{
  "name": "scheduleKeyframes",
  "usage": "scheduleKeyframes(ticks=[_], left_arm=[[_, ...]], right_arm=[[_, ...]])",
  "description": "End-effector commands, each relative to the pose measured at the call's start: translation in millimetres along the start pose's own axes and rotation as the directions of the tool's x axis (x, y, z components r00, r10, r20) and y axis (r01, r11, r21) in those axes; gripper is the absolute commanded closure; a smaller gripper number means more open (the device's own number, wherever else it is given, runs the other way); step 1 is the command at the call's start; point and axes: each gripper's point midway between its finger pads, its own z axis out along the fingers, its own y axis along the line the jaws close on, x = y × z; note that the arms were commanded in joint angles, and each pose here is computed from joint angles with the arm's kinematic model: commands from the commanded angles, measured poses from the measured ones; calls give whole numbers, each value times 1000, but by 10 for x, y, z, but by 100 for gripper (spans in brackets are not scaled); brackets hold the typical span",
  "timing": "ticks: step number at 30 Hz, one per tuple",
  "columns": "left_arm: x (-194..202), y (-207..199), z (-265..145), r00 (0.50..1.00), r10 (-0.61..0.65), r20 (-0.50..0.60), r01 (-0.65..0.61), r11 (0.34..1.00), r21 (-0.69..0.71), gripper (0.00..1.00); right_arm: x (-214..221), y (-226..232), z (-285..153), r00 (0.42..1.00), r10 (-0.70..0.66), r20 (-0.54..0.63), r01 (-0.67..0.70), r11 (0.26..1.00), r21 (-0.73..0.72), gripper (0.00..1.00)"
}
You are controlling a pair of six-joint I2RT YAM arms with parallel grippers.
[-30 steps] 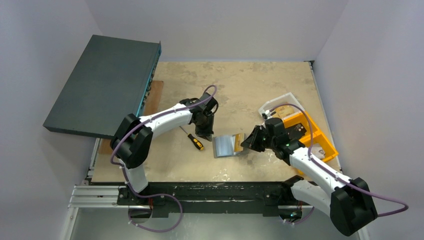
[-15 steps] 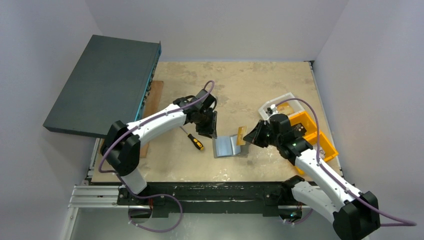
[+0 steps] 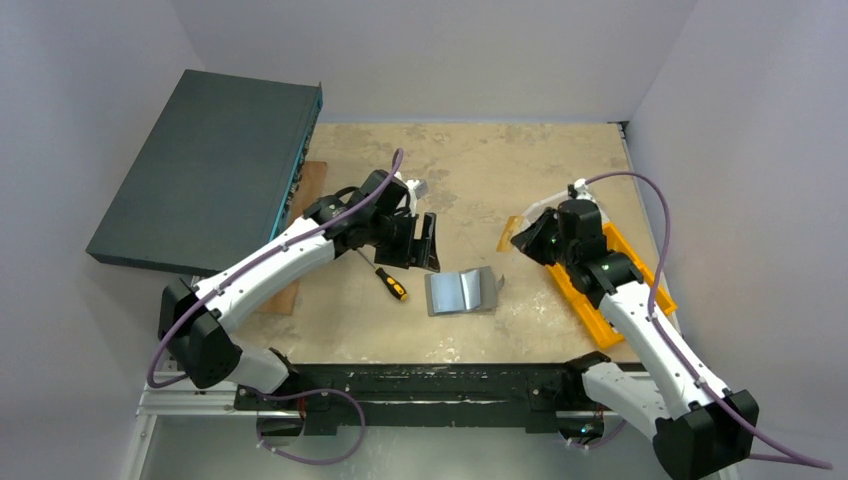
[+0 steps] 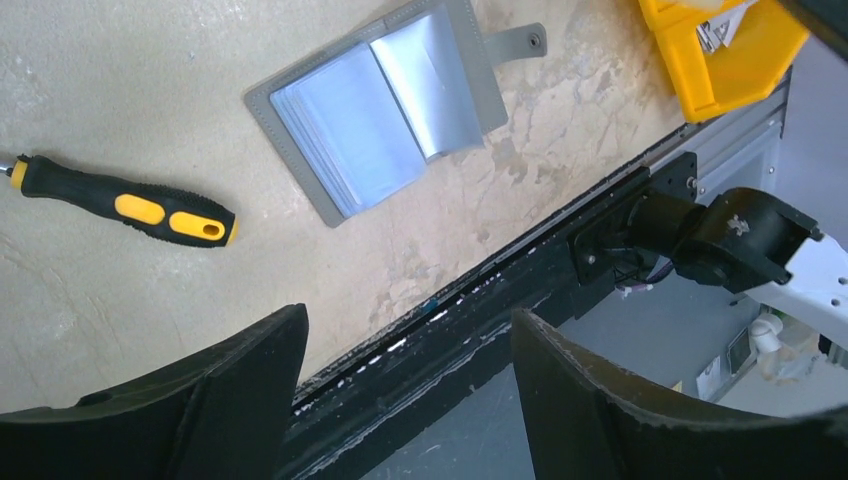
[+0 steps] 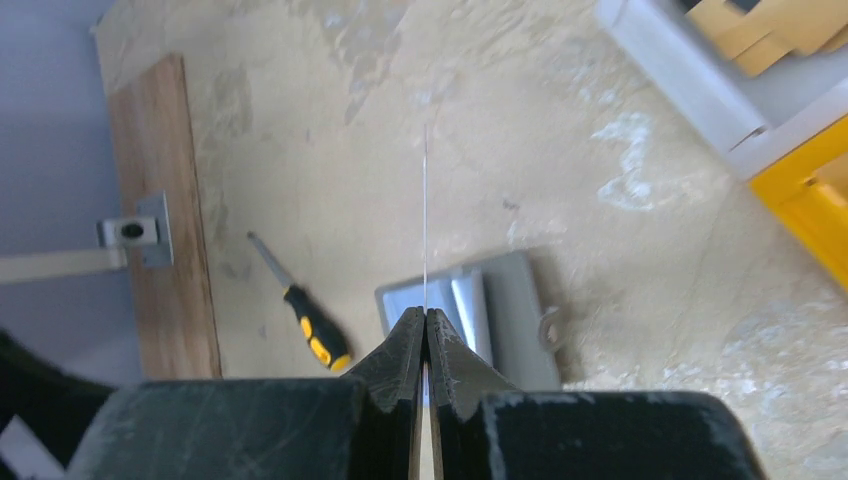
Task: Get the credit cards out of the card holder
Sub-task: Place the credit card in the storage box.
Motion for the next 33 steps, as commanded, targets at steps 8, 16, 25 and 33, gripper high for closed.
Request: scheduleKeyframes(ticks=[8,16,25,33], left_arm=[[90,-58,-341,996,80,27,-81,995,61,25],[104,-49,-381,995,88,36,-90,994,69,25],[109,-36,-328,996,79,34,-81,994,73,25],[106,-13,-287,997,71,29,-73,995,62,25]], right_arm=[[-1061,-865,160,952,167,257,-221,955,196,100],[-1395,-1084,511,920,244,308,-307,935,178,100],[-1400,-1253,734,913,262,314,-335,920,205,100],[-1399,-1197,723,927,237,290,-300,933,196,61]])
